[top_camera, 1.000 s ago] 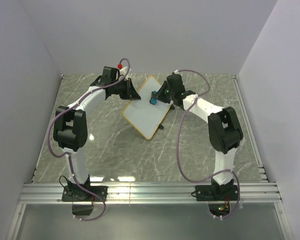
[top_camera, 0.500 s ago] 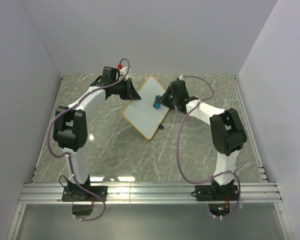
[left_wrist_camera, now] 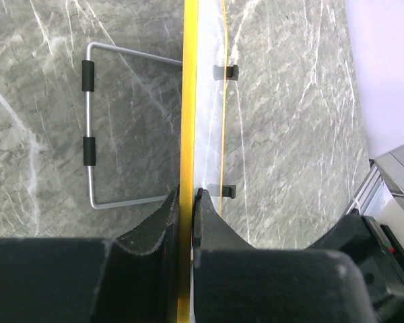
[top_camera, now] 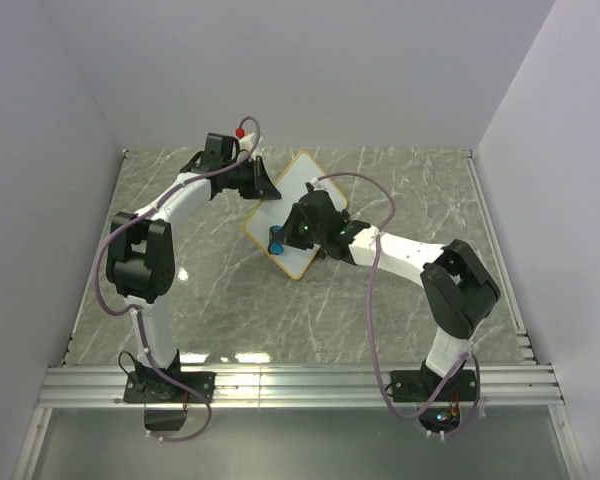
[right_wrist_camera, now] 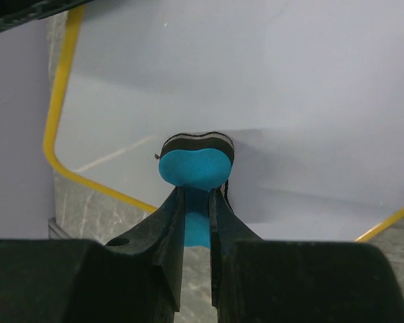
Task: Erase the whiteboard
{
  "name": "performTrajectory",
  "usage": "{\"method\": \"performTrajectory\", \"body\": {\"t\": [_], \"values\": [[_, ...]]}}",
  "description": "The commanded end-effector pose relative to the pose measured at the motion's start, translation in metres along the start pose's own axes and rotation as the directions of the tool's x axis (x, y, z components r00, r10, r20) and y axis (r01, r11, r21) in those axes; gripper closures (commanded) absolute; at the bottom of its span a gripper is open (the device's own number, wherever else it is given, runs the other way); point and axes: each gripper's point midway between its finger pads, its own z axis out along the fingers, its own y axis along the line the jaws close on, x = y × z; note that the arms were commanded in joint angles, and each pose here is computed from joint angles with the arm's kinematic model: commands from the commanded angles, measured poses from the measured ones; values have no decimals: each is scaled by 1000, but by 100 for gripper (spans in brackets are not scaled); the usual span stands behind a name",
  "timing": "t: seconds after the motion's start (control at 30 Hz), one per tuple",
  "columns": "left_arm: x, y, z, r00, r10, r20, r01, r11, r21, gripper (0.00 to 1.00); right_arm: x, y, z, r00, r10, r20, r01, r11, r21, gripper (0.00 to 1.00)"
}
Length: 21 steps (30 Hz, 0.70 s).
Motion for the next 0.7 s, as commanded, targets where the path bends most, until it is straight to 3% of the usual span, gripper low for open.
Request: {"method": "performTrajectory", "body": {"t": [0.0,0.17,0.23,0.27,0.37,0.63,0.67], "values": [[29,14,5,997,9,-77,-17,995,-102,100,20,9,8,997,-11,-73,10,1000,-15,100],[30,16,3,997,12,-73,-21,993,-120,100,8,-23,-9,999,7,-32,-5,998,63,100],[32,19,2,997,11,-76,-21,991,-130,95,-8,-34,-26,1000,-2,10,1,996,91,100],[32,19,3,997,14,-76,-24,991,-135,91,-8,-49,-33,1000,-3,13,2,991,133,100],[30,19,0,998,18,-66,-27,989,-143,60,-26,-68,-62,998,-11,70,-2,985,175,100],[16,9,-16,999,40,-24,-43,985,-169,41,-53,-97,-139,978,-49,204,0,972,236,100],[15,8,-17,999,41,-17,-43,984,-171,31,-50,-103,-144,979,-52,197,0,968,252,100]]}}
